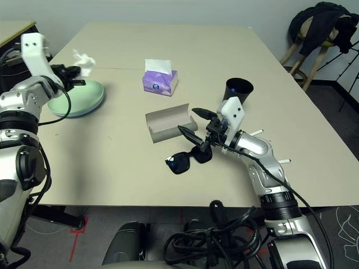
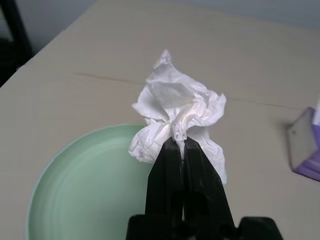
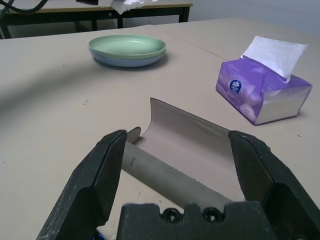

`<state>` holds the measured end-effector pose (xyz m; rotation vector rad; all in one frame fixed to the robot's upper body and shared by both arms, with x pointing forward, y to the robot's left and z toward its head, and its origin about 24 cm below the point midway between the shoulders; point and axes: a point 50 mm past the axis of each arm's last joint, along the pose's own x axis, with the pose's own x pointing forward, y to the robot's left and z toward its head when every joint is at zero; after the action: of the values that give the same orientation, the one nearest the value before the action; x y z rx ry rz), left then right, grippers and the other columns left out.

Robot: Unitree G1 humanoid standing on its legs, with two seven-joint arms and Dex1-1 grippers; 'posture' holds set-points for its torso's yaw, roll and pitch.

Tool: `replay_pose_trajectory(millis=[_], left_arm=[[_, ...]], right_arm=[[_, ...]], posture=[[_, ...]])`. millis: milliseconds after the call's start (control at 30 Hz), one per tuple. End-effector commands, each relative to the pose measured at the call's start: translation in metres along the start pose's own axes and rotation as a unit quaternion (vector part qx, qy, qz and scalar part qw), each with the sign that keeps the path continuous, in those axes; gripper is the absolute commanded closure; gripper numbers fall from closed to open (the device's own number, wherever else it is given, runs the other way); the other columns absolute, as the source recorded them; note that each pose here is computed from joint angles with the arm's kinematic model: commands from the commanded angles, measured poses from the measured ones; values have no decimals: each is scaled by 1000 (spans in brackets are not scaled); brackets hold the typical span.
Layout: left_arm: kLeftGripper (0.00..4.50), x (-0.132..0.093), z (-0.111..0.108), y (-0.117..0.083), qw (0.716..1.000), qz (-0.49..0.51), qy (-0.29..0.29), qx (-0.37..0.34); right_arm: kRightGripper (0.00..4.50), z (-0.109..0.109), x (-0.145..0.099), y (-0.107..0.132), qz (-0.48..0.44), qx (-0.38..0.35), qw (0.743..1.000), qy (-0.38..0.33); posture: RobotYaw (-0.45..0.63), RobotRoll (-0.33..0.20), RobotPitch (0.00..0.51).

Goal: Organize and tidy the items on the table.

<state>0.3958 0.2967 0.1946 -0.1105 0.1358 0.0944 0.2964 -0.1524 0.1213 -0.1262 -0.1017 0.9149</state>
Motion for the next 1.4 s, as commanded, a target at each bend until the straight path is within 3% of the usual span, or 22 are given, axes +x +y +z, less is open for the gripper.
replay_pose_trajectory(millis=[33, 367, 467, 700, 800, 967, 1133, 1400], left_arm=[[4469, 3, -4, -1, 999, 29, -8, -33], [4469, 3, -16, 2, 999, 44, 5, -30], [3805, 3, -17, 2, 999, 44, 6, -17], [1069, 2, -18, 2, 1000, 21, 9, 21], [14, 1, -20, -13, 994, -103, 7, 25], [14, -16, -32, -32, 949, -312, 17, 48], [14, -35, -37, -35, 914, -400, 7, 61], [14, -65, -55, -40, 842, -517, -3, 153]], right_arm=[[0, 2, 0, -1, -4, -5, 1000, -5], [0, 3, 1, 1, -7, -4, 1000, -9], [0, 3, 1, 1, -8, -4, 1000, -9], [0, 4, 0, -1, -10, -9, 1000, -10], [0, 4, 1, -2, -23, -20, 999, -12], [0, 5, 8, -3, -44, -32, 998, -9], [0, 13, 17, -5, -66, -22, 997, -14], [0, 28, 30, 4, -64, -22, 998, -3]], posture=[[91, 0, 39], [82, 0, 36], [82, 0, 36], [87, 0, 45], [86, 0, 50], [100, 0, 62], [103, 0, 78], [113, 0, 104]])
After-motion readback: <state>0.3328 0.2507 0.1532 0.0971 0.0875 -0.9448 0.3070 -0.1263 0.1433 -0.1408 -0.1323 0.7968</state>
